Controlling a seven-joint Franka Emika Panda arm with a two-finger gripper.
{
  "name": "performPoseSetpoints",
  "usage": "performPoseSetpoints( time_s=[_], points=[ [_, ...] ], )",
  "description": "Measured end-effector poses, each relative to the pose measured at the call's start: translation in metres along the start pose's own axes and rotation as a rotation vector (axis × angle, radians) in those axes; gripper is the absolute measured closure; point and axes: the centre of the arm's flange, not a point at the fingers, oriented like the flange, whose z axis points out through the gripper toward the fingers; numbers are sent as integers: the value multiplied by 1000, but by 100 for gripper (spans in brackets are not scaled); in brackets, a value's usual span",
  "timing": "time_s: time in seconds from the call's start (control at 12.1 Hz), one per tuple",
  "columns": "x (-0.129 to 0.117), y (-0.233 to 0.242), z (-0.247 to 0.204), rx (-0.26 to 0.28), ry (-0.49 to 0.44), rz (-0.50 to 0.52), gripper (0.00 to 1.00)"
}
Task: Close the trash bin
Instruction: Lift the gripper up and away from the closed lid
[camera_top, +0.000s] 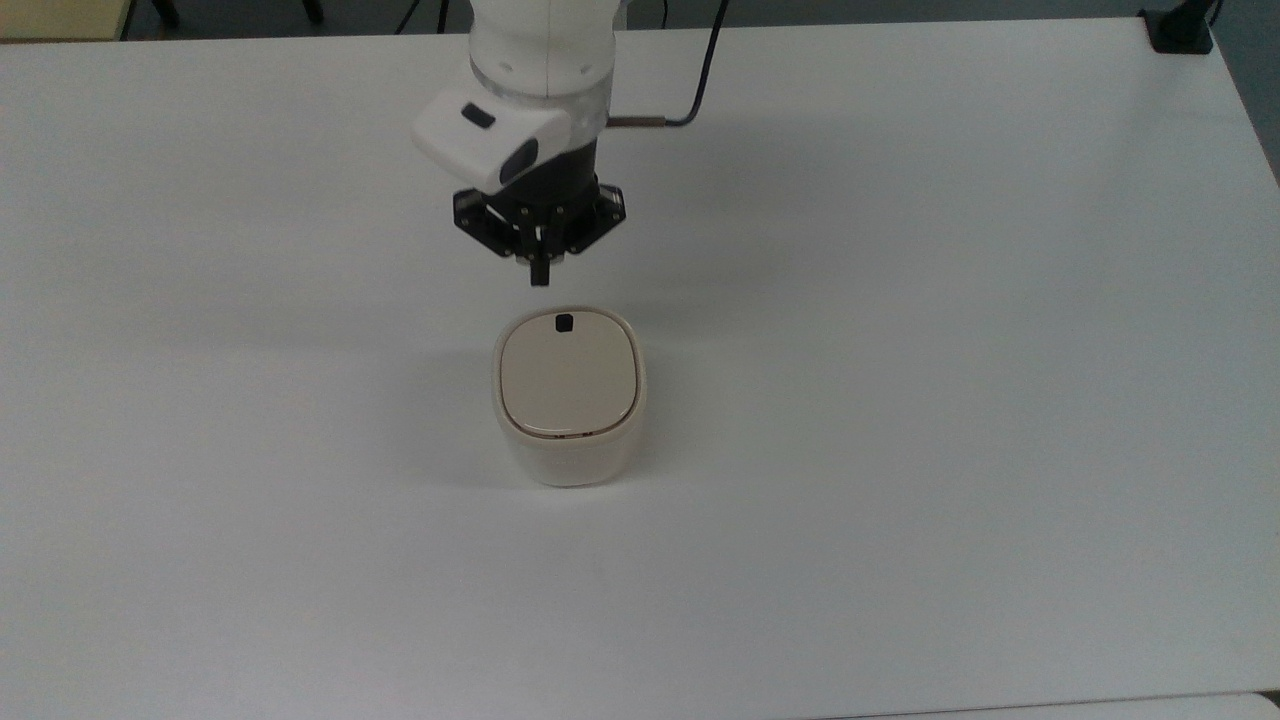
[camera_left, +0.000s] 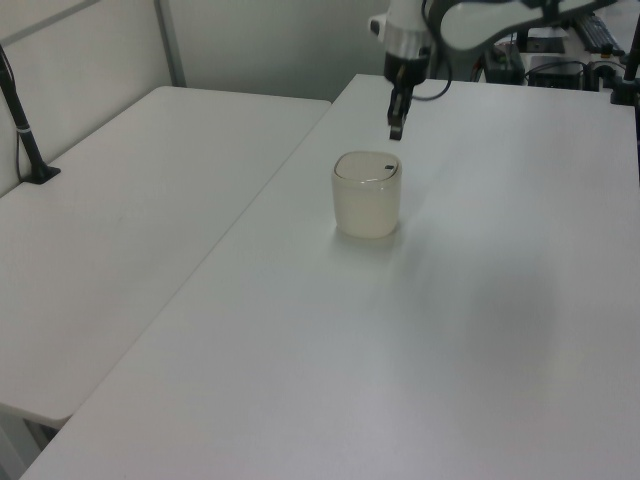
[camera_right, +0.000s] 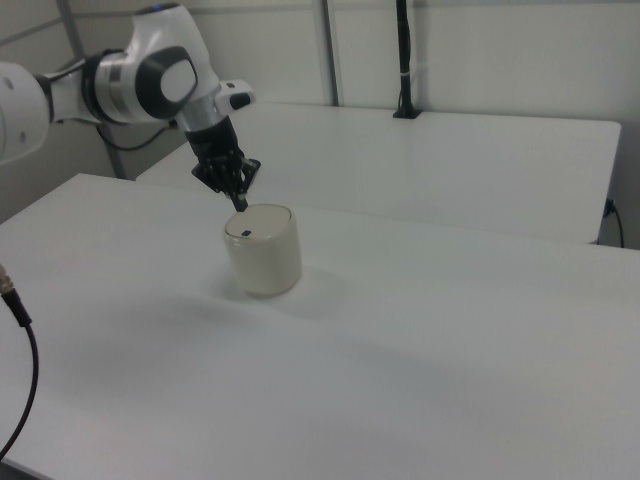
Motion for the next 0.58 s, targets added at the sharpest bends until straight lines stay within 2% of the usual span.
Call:
performPoseSetpoints(
  time_s=[0.25, 0.58],
  points=[
    [-29, 22, -48, -3, -60, 36, 99],
    [-55, 47, -83, -3, -86, 82, 99]
  ],
)
